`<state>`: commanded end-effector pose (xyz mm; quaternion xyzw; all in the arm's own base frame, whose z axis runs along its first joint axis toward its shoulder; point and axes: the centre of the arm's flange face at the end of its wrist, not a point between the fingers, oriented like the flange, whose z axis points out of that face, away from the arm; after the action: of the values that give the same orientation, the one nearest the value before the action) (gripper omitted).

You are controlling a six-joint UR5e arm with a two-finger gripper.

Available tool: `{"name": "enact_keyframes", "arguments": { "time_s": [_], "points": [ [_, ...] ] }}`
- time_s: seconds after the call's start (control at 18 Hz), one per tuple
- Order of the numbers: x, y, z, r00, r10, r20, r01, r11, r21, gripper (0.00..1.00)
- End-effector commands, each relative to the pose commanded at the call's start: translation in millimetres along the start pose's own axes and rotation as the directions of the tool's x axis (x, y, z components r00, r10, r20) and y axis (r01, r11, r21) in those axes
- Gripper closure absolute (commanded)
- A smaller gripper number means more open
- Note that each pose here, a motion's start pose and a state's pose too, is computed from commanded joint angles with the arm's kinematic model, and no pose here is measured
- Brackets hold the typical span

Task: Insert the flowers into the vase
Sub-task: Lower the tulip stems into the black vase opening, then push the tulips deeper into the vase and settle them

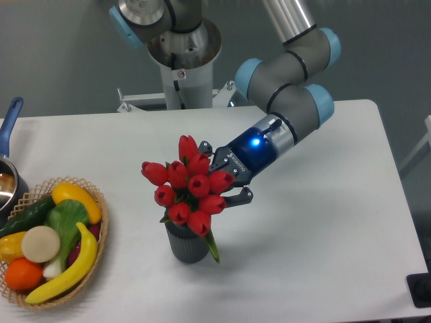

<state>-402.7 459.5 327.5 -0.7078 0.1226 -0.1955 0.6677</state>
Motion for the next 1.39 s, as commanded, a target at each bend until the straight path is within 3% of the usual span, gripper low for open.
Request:
{"name": "enact_keyframes", "arguments": {
  "time_s": [1.39],
  "points": [
    [-2, 50, -4, 0.998, -0.055, 0.008, 0.056, 0.998, -0.013, 0.63]
  ]
}}
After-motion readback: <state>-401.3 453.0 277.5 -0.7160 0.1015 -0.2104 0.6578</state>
